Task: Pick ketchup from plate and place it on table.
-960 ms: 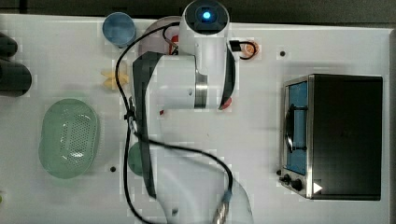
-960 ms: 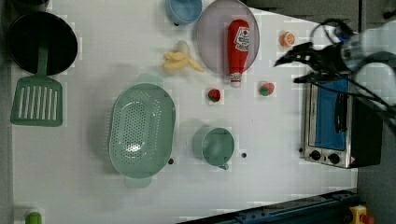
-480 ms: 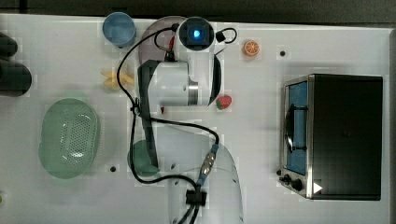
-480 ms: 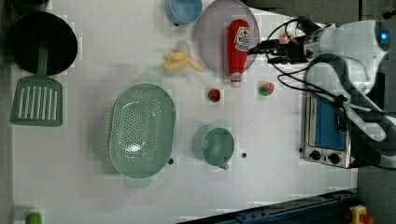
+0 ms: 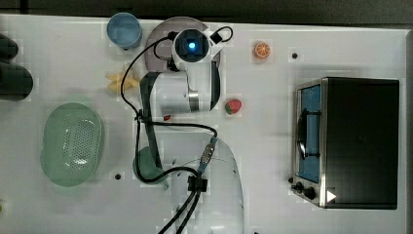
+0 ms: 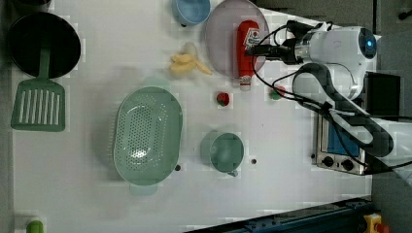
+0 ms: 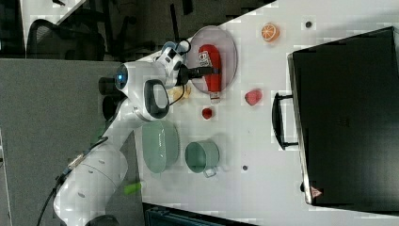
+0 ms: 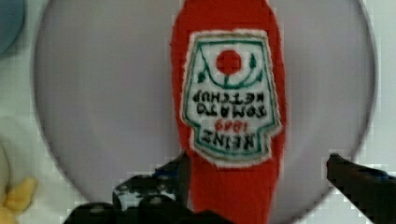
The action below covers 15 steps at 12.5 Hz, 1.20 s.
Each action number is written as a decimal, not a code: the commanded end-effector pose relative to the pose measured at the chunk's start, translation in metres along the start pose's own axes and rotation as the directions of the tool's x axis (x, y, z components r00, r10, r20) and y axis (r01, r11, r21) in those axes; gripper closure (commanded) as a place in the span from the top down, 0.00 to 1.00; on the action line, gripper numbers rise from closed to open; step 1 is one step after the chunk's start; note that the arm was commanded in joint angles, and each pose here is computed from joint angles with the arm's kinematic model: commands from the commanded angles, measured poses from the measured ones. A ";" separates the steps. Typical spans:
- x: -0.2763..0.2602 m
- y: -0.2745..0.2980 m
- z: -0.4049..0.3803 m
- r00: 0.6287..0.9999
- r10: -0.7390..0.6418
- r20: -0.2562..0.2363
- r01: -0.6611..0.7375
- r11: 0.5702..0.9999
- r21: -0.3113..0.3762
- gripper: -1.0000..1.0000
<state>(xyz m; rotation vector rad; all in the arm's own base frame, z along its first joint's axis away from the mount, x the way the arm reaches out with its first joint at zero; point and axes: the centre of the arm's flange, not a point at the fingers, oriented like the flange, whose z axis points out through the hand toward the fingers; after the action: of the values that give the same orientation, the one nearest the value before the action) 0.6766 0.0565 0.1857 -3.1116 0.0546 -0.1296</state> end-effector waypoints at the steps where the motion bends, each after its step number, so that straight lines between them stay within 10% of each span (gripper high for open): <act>1: 0.008 -0.004 0.010 0.997 -0.063 -0.053 0.063 0.998 0.000 1.00; 4: 0.006 -0.003 0.020 0.997 -0.062 -0.050 0.062 0.998 0.002 0.96; 7: 0.010 -0.003 0.017 0.996 -0.061 -0.066 0.061 0.998 0.003 0.60; 15: 0.031 -0.002 -0.095 0.992 0.029 -0.122 -0.023 0.999 0.049 0.60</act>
<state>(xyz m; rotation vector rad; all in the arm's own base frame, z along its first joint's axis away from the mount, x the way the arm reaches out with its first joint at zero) 0.6842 0.0589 0.1959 -3.0665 0.1135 -0.1358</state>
